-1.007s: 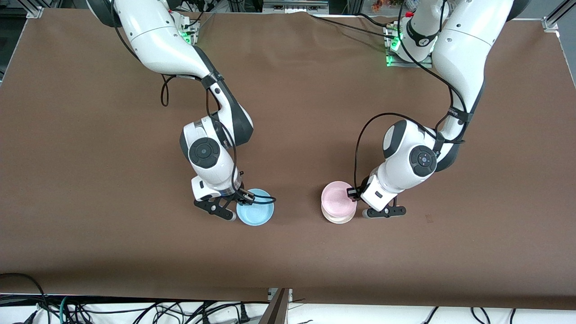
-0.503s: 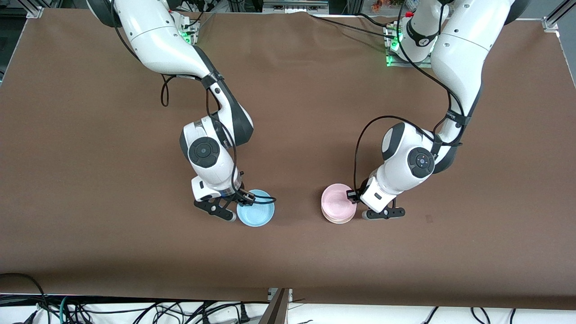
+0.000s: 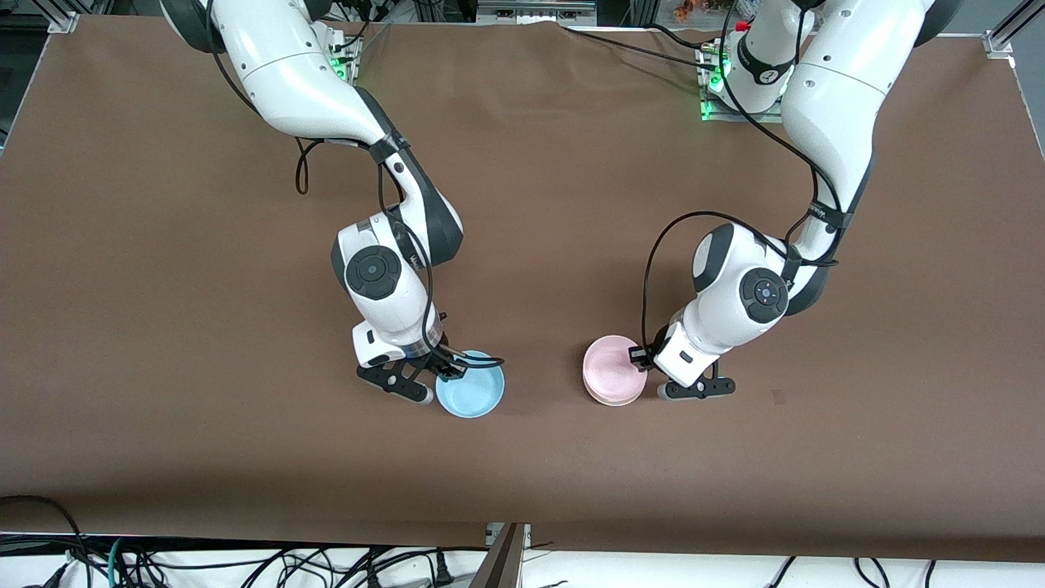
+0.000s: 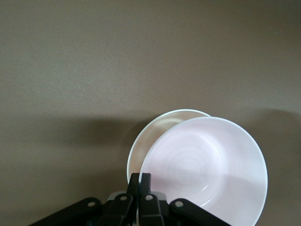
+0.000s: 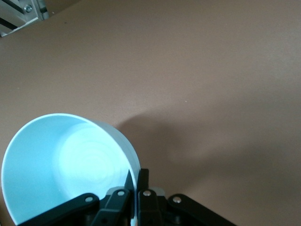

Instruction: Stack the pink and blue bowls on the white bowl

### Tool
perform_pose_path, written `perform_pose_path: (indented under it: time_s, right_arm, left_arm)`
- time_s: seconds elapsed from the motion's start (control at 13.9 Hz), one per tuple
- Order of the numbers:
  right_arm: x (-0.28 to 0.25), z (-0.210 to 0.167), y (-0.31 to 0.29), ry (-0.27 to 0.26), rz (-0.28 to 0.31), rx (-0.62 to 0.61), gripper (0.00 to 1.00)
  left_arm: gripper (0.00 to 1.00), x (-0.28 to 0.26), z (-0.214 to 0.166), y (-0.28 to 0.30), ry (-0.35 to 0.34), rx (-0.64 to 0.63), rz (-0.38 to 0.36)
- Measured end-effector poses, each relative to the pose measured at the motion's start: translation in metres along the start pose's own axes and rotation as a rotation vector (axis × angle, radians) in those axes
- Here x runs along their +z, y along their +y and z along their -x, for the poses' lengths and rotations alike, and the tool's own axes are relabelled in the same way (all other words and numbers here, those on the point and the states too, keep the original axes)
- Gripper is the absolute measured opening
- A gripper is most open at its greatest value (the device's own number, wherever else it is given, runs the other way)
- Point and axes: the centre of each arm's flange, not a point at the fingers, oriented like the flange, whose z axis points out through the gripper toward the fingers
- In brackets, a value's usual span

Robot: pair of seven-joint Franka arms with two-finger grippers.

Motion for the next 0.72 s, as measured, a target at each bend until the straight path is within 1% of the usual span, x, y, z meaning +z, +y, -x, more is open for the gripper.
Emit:
perform_pose_path:
  time_s: [0.36,0.43,0.5,0.58,0.72]
  right_arm:
    - [0.0,-0.001,-0.001,0.009,-0.011,0.0,0.03]
    - [-0.001,0.0,-0.003,0.012,-0.02,-0.002,0.03]
    - [-0.002,0.003,-0.006,0.014,-0.031,-0.004,0.03]
    - [-0.002,0.007,-0.01,0.013,-0.044,-0.006,0.03]
    - [-0.005,0.018,-0.023,0.011,-0.086,0.011,0.03]
  left_arm:
    - [0.03,0.006,-0.001,-0.004,-0.002,-0.004,-0.003]
    - [0.07,0.007,-0.001,-0.004,-0.002,-0.005,-0.004]
    - [0.07,0.007,-0.001,-0.005,-0.002,-0.006,-0.004]
    - [0.12,0.007,-0.001,-0.005,-0.002,-0.006,-0.004]
    - [0.31,0.005,-0.004,-0.006,0.004,-0.009,-0.003]
